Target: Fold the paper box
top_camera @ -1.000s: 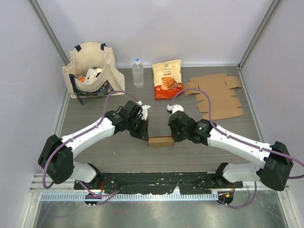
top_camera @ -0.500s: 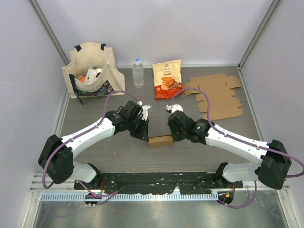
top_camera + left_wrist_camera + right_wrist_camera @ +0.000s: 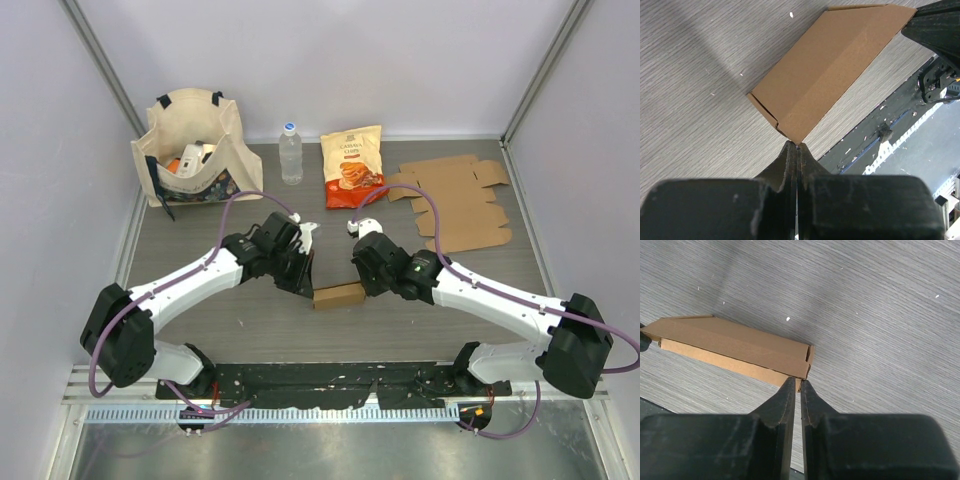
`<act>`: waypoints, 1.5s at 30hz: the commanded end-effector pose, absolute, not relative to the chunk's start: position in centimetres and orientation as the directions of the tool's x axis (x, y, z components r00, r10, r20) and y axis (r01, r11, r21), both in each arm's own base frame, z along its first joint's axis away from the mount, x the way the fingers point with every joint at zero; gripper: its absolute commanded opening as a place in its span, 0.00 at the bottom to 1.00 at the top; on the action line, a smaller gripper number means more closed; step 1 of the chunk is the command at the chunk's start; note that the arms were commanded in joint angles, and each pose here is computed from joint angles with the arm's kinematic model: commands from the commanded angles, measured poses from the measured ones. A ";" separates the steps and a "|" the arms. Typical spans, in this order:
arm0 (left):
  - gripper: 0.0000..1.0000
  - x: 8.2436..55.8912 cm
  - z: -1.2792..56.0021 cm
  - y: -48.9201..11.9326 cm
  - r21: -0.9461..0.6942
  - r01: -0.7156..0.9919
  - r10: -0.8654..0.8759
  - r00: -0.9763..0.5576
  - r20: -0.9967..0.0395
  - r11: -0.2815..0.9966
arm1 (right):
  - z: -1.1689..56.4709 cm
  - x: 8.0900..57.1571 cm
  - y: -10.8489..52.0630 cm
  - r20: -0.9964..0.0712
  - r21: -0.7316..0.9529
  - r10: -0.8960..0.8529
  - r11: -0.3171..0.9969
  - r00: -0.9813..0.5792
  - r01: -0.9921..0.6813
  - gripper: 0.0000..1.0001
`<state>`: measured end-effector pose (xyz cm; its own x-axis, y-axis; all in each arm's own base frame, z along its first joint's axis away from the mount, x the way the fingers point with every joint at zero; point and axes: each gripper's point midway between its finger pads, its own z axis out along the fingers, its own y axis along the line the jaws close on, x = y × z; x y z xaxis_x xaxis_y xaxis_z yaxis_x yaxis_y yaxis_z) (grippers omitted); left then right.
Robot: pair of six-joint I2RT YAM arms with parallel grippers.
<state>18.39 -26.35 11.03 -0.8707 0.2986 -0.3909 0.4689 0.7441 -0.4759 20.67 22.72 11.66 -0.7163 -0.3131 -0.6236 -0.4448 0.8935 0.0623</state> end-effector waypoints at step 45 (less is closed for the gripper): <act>0.34 19.2 13.7 -29.1 -0.383 0.429 0.177 -0.822 -0.541 0.818 | 15.0 22.2 22.0 -0.647 0.250 -0.274 0.806 -0.712 -0.537 0.41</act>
<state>17.86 -27.23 12.03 -0.8226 0.2137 -0.5269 0.4400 0.8262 -0.3519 22.30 20.71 14.49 -0.7455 -0.2002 -0.6357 -0.4308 0.8725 0.2305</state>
